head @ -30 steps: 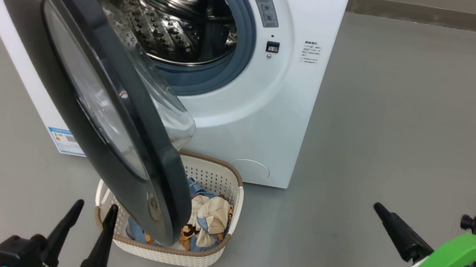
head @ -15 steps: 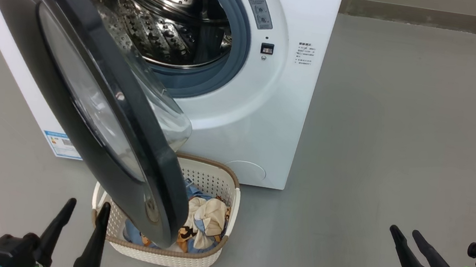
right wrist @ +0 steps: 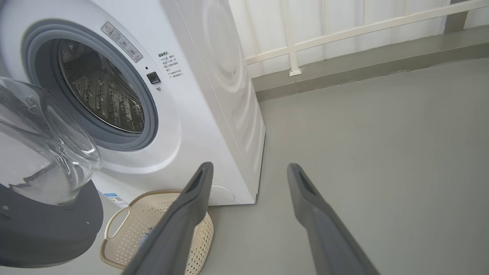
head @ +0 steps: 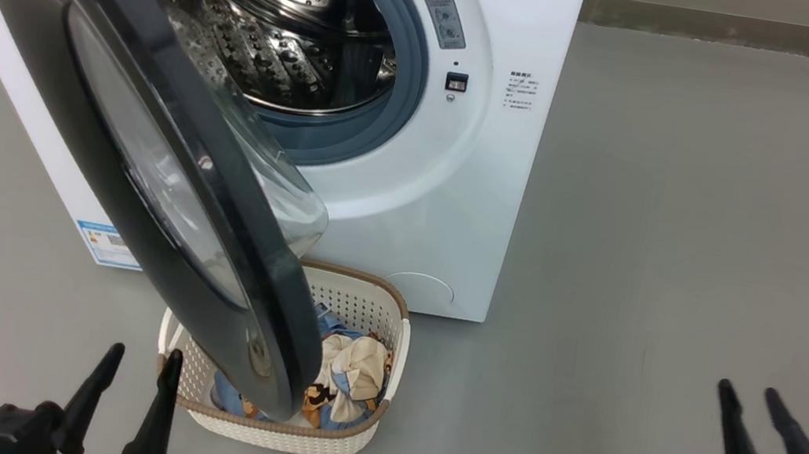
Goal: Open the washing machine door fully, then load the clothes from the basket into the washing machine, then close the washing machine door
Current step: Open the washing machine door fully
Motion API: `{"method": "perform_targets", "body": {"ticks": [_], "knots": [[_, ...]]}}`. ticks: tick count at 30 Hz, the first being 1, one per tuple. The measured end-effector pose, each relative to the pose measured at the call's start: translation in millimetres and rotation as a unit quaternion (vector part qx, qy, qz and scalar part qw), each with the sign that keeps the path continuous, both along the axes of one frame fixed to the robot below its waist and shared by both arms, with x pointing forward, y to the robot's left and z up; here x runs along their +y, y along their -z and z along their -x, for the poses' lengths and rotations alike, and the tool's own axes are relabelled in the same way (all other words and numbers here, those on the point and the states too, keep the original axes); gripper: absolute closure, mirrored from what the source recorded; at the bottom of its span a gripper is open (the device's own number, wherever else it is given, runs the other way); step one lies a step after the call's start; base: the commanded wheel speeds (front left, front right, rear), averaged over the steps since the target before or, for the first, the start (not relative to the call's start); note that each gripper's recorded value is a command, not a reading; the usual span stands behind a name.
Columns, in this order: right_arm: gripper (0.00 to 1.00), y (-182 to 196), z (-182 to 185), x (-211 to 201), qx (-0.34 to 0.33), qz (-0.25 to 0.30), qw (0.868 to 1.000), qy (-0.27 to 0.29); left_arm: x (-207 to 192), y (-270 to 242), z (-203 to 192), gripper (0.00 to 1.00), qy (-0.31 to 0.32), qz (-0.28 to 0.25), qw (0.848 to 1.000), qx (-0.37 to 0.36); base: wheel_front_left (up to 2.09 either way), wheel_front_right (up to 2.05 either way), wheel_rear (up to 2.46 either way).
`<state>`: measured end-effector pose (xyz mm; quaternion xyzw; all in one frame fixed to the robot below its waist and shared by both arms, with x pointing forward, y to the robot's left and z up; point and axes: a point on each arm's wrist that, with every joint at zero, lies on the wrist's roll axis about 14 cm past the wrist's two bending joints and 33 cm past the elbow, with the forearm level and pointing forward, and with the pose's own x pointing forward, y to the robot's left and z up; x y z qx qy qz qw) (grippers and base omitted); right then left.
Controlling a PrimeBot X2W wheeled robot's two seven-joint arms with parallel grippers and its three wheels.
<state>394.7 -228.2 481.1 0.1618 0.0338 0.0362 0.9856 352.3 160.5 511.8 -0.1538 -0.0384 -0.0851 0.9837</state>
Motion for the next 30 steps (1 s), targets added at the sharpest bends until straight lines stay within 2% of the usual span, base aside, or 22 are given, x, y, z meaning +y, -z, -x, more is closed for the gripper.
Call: {"method": "perform_targets", "body": {"ticks": [7,12,25,26,27,30], "knots": [[0.00,-10.0,9.7,-16.1,-0.030,0.017,0.998,0.047,3.8,-1.6,1.3,0.00,-0.006,0.001,1.000,-0.002,0.00,0.00,0.00],[0.00,-0.3,18.9,-16.6,-0.018,0.034,0.998,0.051,4.9,-1.7,1.8,0.00,-0.008,0.001,1.000,-0.003,0.00,0.00,0.00],[0.00,14.4,28.1,-19.6,0.002,0.030,0.997,0.068,5.5,3.2,1.4,0.00,-0.009,0.000,1.000,0.005,0.00,0.00,0.00],[0.00,14.5,28.2,-19.5,0.002,0.029,0.997,0.068,5.5,3.3,1.4,0.62,-0.009,-0.001,1.000,0.005,0.00,0.00,0.00],[0.00,14.5,28.2,-19.3,0.002,0.029,0.997,0.068,5.2,4.2,1.5,0.98,-0.008,-0.002,1.000,0.006,0.00,0.00,0.00],[0.00,13.9,27.5,-18.8,0.000,0.027,0.997,0.069,5.5,5.9,1.9,1.00,-0.009,-0.002,1.000,0.009,0.00,0.00,0.00]]}}
